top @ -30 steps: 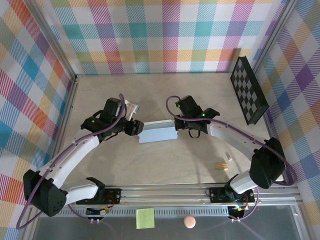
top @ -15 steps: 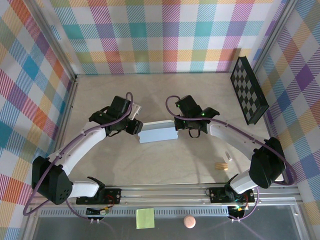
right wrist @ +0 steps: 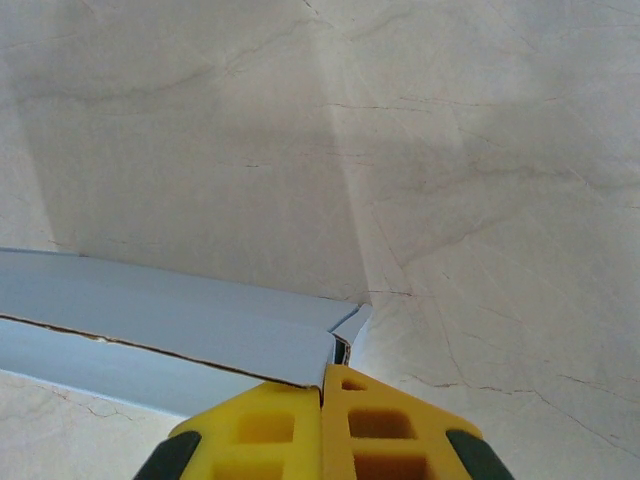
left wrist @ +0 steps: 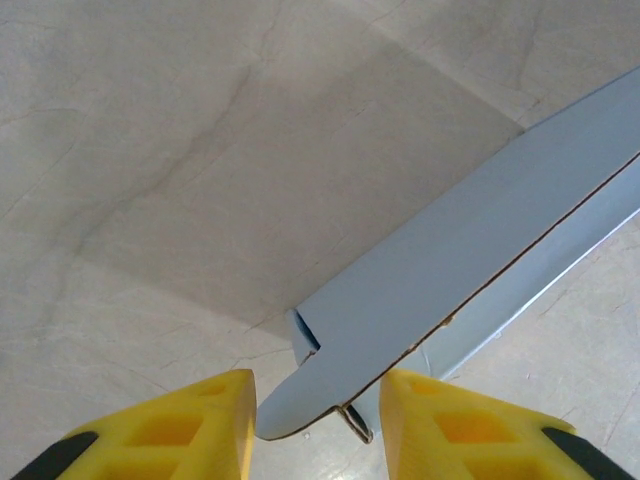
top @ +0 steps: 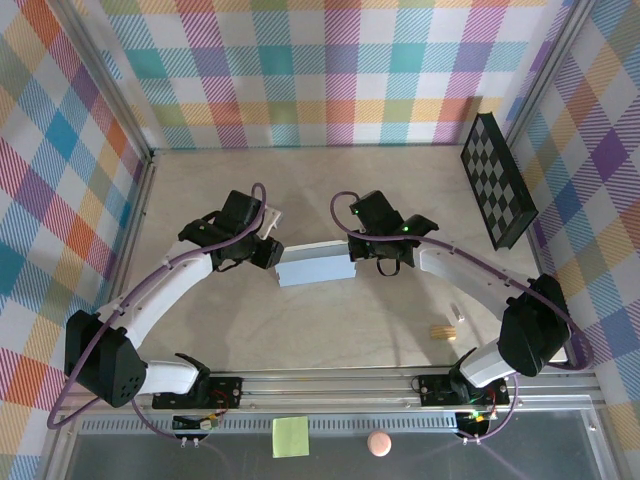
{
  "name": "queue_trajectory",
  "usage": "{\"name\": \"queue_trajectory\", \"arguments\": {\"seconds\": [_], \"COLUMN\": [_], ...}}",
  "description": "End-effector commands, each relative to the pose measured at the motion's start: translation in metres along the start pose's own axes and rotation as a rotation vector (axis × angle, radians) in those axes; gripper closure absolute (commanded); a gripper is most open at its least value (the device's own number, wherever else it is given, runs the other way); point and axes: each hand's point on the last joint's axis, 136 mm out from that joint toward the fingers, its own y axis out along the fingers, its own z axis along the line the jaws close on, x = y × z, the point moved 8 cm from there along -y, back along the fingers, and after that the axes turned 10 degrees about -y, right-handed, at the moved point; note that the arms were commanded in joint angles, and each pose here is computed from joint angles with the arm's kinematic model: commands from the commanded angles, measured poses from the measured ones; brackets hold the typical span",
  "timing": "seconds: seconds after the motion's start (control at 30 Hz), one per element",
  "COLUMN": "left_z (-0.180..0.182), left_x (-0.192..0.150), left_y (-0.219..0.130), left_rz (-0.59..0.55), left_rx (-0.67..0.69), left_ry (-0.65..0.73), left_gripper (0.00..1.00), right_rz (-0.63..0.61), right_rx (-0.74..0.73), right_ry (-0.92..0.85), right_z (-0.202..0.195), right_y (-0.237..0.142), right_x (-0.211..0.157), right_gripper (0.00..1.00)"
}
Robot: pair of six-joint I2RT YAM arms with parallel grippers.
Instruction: Fold the paper box
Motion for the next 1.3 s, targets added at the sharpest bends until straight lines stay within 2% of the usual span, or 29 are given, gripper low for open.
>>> {"name": "queue_trajectory", "arguments": {"seconds": [0.0, 0.17, 0.5, 0.7, 0.83, 0.93, 1.27], "left_z": [0.003, 0.002, -0.005, -0.006, -0.007, -0.008, -0.009], "left_x": [0.001, 0.002, 0.009, 0.012, 0.015, 0.017, 0.016], "left_y": [-0.002, 0.001, 0.0, 0.0, -0.003, -0.006, -0.003], "left_rz": [0.023, 0.042, 0.047, 0.047, 0.03, 0.013, 0.014], "left_rx": [0.015, 0.013, -0.063, -0.059, -0.059, -0.064, -0.058], "left_ry": [-0.027, -0.034, -0.14, -0.253, -0.311, -0.332, -0.356], "left_gripper": [0.62, 0.66, 0.87, 0.88, 0.81, 0.8, 0.9], "right_rz": [0.01, 0.011, 0.012, 0.018, 0.017, 0.019, 0.026], "right_rx": [-0.008, -0.009, -0.008, -0.005, -0.005, -0.007, -0.008], "right_ry": [0.006, 0.005, 0.008, 0.005, 0.003, 0.004, 0.001], "right_z": [0.003, 0.003, 0.004, 0.006, 0.007, 0.007, 0.009], "right_y": [-0.001, -0.002, 0.0, 0.001, 0.001, 0.002, 0.003], "right_x": [0.003, 0.003, 0.003, 0.002, 0.002, 0.002, 0.002], "right_gripper": [1.0, 1.0, 1.0, 1.0, 1.0, 1.0, 1.0]}}
